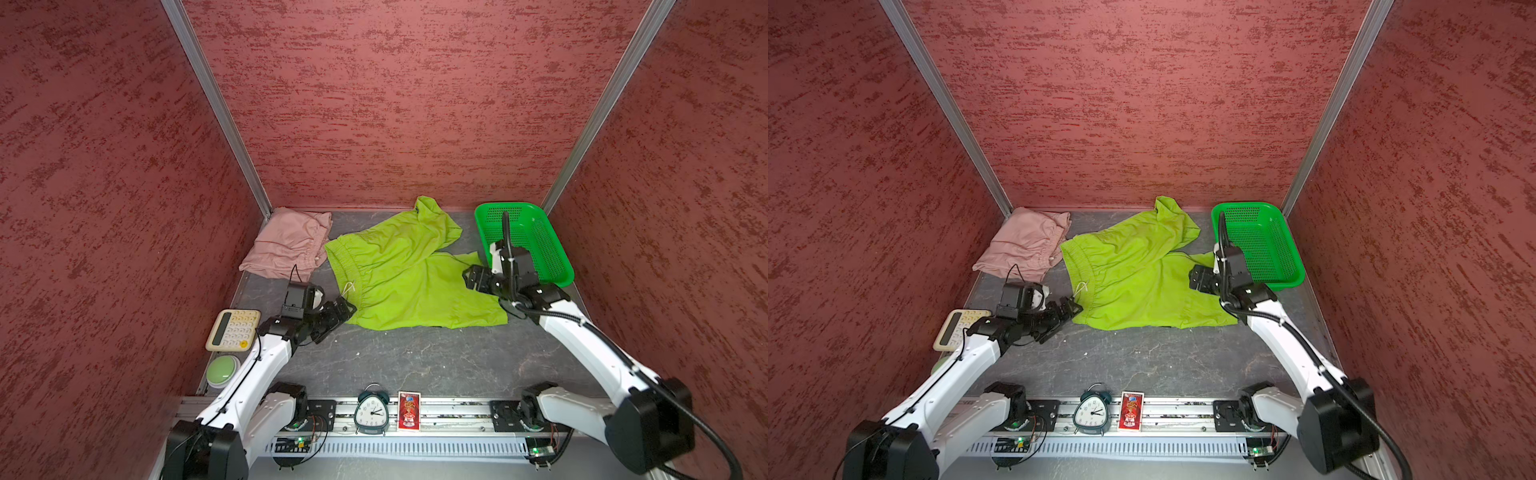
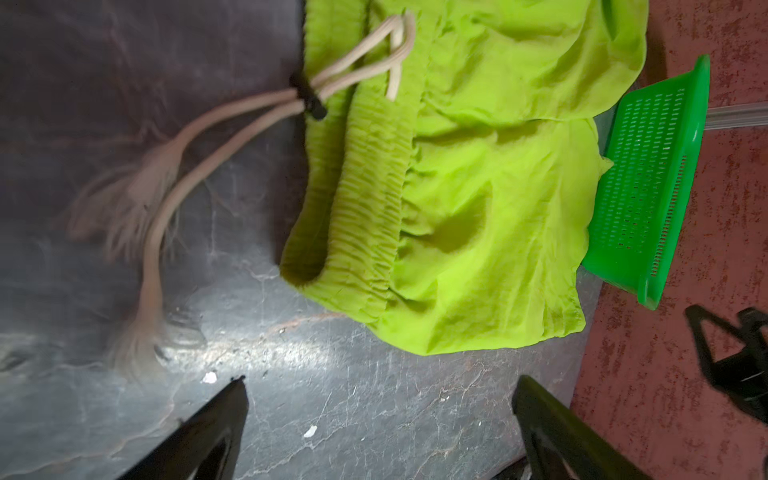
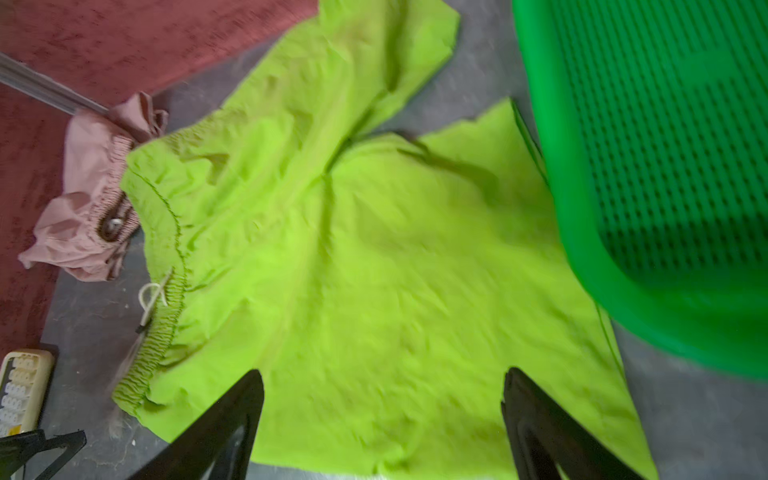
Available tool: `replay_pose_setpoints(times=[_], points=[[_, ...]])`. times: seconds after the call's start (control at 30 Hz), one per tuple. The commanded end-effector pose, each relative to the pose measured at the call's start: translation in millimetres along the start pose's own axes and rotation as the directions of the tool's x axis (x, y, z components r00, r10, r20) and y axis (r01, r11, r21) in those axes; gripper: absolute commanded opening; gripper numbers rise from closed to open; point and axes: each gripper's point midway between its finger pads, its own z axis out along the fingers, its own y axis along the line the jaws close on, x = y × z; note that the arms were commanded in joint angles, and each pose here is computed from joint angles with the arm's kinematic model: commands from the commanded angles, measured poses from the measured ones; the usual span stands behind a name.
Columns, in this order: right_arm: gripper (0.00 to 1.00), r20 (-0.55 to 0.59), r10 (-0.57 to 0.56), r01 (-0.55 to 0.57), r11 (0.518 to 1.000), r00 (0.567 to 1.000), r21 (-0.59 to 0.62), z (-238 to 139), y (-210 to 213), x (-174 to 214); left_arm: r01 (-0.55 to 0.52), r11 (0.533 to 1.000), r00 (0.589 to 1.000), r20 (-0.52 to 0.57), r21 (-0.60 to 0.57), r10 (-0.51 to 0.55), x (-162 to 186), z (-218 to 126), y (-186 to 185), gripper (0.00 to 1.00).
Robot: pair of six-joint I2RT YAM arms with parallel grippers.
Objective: Fold and stack the shorts
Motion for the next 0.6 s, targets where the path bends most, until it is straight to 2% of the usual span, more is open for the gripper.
replay_pose_setpoints(times=[0.0,0.1,0.3,0.57], points=[[0.90,0.008,0.195,-0.195,0.976,0.981,0.094,-14,-32,32,0.091,0.992,0.995,0.021,0.090,-0.093,-3,5,-10,0.99],[0.90,0.016,0.258,-0.258,0.958,0.966,0.125,-18,-49,52,0.115,0.989,0.992,0.038,0.098,-0.119,-4,11,-5,0.99],[0.91,0.005,0.341,-0.338,0.931,0.940,0.138,-1,-66,79,0.130,0.983,0.987,0.076,0.128,-0.141,-14,21,-5,1.00],[0.92,0.071,0.387,-0.393,0.902,0.919,0.176,13,-88,90,0.136,0.984,0.986,0.083,0.113,-0.146,-18,36,-7,1.00]])
